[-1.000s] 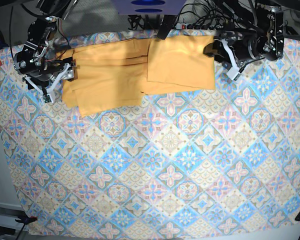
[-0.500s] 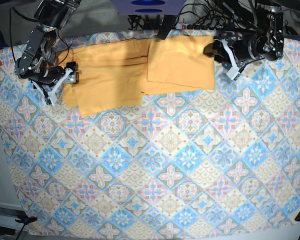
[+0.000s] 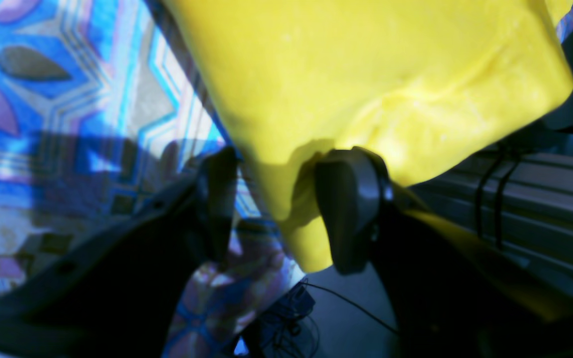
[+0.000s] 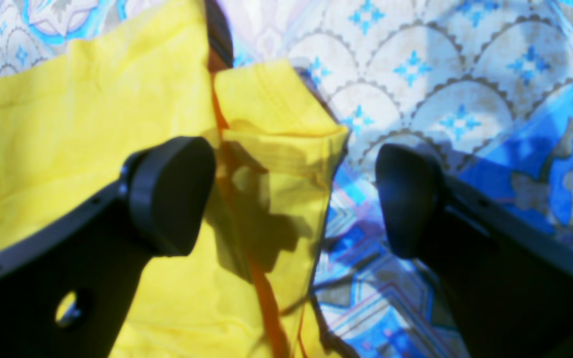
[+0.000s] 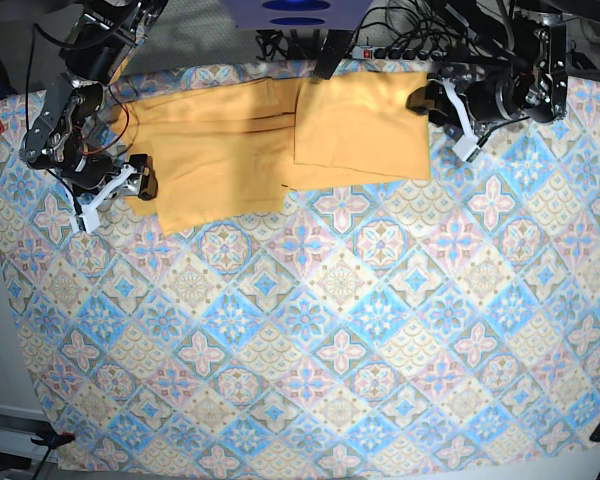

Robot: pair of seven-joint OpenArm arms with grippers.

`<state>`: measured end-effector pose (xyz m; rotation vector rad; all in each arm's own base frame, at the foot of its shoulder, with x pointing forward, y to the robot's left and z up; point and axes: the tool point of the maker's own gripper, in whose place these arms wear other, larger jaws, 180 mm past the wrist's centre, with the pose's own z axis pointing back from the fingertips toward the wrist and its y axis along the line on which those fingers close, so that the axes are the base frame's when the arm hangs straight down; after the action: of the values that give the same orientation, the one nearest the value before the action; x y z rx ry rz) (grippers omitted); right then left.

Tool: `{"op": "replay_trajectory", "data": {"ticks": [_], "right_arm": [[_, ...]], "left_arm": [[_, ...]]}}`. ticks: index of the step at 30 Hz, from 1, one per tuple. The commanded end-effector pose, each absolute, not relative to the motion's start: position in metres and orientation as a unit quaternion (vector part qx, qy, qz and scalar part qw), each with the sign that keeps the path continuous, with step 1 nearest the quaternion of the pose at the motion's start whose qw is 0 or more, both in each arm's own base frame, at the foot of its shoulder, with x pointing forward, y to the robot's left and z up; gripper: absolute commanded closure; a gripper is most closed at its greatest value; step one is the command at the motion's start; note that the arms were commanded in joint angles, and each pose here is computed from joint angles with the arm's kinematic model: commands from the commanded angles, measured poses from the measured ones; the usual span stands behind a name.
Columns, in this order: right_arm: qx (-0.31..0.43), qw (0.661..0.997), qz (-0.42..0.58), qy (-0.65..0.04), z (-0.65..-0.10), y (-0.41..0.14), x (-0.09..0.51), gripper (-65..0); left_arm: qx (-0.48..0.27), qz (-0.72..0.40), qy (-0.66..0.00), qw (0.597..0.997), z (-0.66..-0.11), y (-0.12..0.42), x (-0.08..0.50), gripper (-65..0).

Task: Fold the T-shirt properly
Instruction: 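Lift the strip end with the right gripper and pull it toward the left gripper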

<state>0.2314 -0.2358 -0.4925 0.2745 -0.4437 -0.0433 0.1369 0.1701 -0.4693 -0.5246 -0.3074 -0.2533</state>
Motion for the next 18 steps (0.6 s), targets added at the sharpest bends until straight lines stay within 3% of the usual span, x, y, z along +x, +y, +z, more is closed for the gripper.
{"op": "replay_trajectory", "data": {"ticks": [1, 11, 18], "right_arm": [[0.143, 0.985, -0.005, -0.094, -0.529, -0.210, 0.173, -53.5], [0.140, 0.989, 0.007, -0.045, -0.542, -0.205, 0.121, -53.5], [0.083, 0.993, 0.028, -0.083, -0.507, -0.228, 0.121, -53.5]], "left_arm": [[-0.239, -0.132, -0.148, 0.950, -0.469, 0.180, 0.138, -29.8], [-0.225, -0.141, -0.144, 0.953, -0.471, 0.184, 0.139, -29.8], [-0.225, -0.141, -0.144, 0.953, -0.471, 0.184, 0.139, -29.8]]}}
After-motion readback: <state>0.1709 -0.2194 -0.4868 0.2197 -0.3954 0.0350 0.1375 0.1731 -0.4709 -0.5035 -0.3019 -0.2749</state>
